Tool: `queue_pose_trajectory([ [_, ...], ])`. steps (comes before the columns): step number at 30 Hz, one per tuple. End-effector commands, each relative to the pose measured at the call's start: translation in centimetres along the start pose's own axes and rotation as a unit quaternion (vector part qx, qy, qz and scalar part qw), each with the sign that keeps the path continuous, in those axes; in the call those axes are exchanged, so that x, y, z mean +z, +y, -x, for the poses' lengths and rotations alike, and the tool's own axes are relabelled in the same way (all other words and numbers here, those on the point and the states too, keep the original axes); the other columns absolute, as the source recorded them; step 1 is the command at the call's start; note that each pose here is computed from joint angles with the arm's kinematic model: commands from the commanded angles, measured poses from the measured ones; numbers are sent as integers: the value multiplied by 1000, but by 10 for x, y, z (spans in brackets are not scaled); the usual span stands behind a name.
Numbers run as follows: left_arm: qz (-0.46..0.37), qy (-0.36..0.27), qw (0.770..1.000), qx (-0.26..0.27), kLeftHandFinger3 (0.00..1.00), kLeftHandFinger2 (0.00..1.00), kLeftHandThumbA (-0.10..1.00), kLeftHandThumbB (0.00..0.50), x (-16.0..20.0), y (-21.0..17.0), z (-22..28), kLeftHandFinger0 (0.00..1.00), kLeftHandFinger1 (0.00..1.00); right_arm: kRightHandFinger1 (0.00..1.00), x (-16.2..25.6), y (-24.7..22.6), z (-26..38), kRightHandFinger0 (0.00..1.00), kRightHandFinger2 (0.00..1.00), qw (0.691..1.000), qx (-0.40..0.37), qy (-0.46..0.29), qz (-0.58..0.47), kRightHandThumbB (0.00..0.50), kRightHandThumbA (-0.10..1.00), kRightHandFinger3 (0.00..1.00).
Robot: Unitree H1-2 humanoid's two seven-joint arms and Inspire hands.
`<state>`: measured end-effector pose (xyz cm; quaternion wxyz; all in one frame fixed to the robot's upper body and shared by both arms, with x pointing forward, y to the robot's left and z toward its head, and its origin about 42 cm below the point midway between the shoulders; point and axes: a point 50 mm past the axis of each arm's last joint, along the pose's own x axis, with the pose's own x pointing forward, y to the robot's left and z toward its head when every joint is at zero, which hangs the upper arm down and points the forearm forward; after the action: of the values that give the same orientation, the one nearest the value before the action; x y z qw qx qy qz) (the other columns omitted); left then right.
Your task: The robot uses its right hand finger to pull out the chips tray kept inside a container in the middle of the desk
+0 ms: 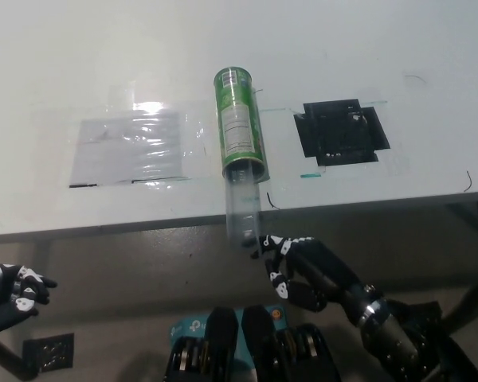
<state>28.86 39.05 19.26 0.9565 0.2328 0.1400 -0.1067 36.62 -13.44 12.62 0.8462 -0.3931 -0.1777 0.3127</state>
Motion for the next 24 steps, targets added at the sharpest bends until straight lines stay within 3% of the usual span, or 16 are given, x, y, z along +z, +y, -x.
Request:
queue_pose_trajectory([
  [1, -14, -4, 1000, 14, 816, 646, -69, 0, 7, 12, 2, 566, 570, 354, 11, -9, 5, 193, 682, 1000, -3, -19, -2, 98, -100, 804],
  [3, -13, -3, 1000, 14, 820, 648, -69, 0, 7, 11, 2, 568, 573, 366, 10, -10, 7, 204, 684, 1000, -4, -19, -2, 98, -100, 802],
  [4, -9, -4, 1000, 13, 827, 656, -73, 0, 7, 11, 2, 551, 569, 270, 9, -11, 12, 119, 643, 1000, -9, -17, -7, 100, -100, 796],
  [5, -7, -4, 1000, 13, 826, 655, -73, 0, 7, 11, 2, 544, 566, 254, 9, -11, 13, 89, 639, 1000, -10, -15, -7, 100, -100, 796],
  [8, -8, -3, 1000, 13, 813, 652, -67, 0, 6, 10, 2, 535, 563, 356, 7, -13, 18, 193, 677, 1000, -12, -12, -12, 85, -100, 808],
  [11, -7, 0, 1000, 13, 810, 656, -65, 0, 3, 8, 4, 557, 577, 348, 8, -13, 20, 201, 686, 1000, -10, -10, -15, 92, -100, 819],
  [14, 1, 0, 1000, 13, 792, 632, -69, 0, 2, 7, 4, 558, 557, 175, 8, -18, 18, 36, 824, 999, -34, -8, -26, 101, -100, 892],
  [16, 1, 0, 1000, 12, 785, 629, -77, 0, 2, 6, 5, 537, 548, 116, 9, -21, 18, 1, 884, 999, -39, -1, -22, 104, -100, 948],
  [19, -1, 2, 1000, 12, 792, 631, -78, 0, 0, 5, 5, 551, 556, 46, 11, -27, 16, 0, 972, 998, -52, -2, -33, 115, -100, 1000],
  [24, -6, 1, 1000, 9, 805, 637, -100, 0, 2, 5, 6, 545, 557, 48, 15, -36, 12, 0, 989, 995, -82, 2, -50, 104, -100, 1000],
])
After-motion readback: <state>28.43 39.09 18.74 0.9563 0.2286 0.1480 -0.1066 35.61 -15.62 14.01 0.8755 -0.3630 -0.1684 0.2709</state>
